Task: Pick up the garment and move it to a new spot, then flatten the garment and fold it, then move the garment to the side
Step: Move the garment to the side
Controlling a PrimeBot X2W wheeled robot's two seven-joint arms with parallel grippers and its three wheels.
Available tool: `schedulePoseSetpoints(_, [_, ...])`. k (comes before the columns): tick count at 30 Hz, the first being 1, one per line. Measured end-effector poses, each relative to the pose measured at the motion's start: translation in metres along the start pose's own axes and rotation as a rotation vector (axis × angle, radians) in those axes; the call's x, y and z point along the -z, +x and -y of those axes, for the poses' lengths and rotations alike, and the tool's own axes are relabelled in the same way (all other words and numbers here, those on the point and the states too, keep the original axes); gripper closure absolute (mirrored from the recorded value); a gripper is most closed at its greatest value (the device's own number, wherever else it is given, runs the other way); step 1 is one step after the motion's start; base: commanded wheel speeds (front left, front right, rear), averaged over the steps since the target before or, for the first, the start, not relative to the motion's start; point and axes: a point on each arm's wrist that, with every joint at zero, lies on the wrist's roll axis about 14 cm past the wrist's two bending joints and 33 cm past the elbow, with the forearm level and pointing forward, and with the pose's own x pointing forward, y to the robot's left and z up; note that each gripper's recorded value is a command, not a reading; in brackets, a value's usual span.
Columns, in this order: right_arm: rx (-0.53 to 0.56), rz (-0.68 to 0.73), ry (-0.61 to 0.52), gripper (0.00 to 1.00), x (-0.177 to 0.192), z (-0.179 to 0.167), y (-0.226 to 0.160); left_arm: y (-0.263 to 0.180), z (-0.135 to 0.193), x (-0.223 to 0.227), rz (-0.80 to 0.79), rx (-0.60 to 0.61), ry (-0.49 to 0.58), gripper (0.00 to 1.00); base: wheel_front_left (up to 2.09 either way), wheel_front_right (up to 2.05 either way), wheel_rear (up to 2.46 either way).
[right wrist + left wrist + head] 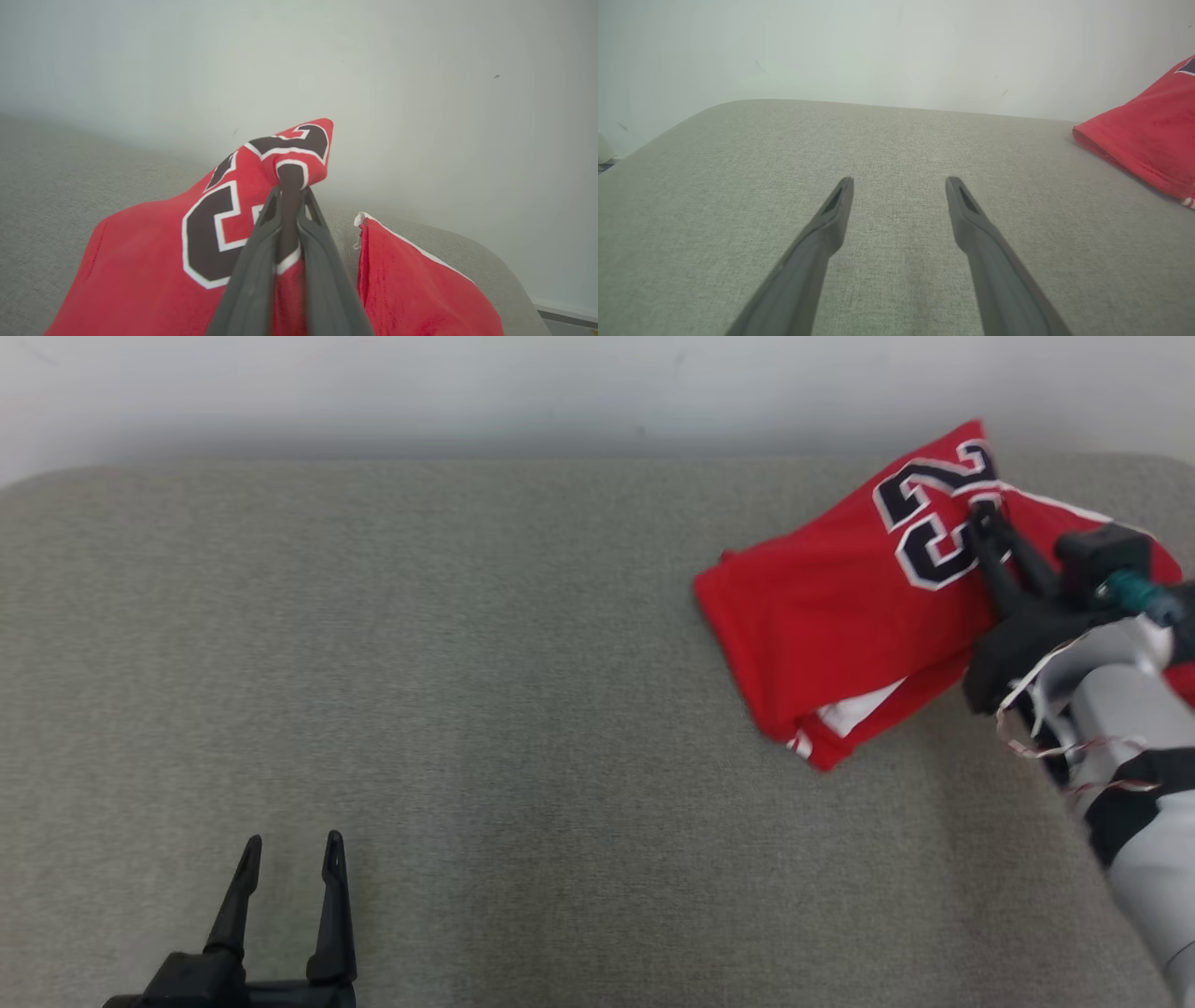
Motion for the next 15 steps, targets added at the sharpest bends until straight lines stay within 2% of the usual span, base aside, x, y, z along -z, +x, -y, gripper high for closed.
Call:
schedulePoseSetpoints(8, [0.102,-0.017,-0.051,1.0,0.0,0.058,0.002,0.018,0.011,0.017,-0.041,0.046,0.021,0.0,0.0,0.0,0.0])
schedulePoseSetpoints(15, [0.21,-0.059,-0.047,1.0,0.008,0.107,-0.001,0.032,0.019,0.025,-0.053,0.08,0.032,0.0,0.0,0.0,0.0])
